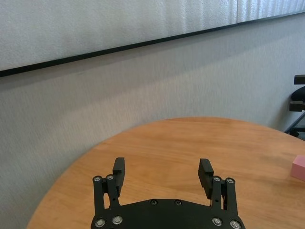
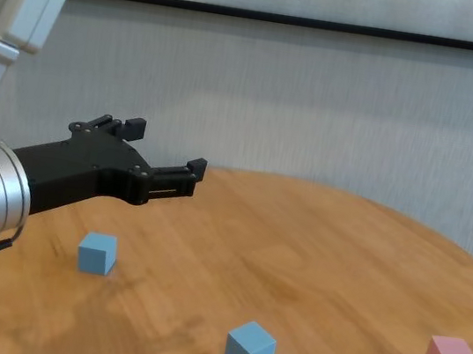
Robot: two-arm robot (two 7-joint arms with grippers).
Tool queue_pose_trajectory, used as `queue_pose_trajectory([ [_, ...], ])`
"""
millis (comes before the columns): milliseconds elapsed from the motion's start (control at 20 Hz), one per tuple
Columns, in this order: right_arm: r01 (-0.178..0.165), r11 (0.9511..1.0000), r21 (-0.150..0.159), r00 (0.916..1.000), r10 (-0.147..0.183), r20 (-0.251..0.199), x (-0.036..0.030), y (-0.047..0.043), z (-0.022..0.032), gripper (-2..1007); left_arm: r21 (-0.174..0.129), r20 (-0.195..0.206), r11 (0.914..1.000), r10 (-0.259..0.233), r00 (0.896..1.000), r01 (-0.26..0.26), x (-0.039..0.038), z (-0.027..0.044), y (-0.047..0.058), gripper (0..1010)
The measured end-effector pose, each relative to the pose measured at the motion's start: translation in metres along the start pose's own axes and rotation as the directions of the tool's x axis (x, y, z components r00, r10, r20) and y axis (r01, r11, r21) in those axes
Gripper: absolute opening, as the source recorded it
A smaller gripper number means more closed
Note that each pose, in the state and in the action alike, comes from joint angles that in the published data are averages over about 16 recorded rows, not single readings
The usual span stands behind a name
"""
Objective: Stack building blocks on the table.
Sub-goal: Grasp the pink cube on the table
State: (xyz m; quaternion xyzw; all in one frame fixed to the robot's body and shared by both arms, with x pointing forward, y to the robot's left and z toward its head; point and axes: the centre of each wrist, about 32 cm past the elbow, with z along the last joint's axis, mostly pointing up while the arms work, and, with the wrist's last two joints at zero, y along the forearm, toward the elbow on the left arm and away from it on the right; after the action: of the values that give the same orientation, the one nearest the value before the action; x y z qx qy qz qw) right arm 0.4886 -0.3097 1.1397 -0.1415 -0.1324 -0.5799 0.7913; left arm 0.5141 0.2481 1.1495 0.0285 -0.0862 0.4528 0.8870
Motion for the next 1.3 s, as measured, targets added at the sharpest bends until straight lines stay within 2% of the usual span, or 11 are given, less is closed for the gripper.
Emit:
queue_pose_trajectory([
  [1300, 0.000, 1.0000, 0.000, 1.0000, 0.000, 0.000, 0.0000, 0.0000, 0.0000, 1005, 0.000, 0.000, 1.0000, 0.000, 1.000, 0.000, 0.0000, 0.0001, -0.0001, 1002],
])
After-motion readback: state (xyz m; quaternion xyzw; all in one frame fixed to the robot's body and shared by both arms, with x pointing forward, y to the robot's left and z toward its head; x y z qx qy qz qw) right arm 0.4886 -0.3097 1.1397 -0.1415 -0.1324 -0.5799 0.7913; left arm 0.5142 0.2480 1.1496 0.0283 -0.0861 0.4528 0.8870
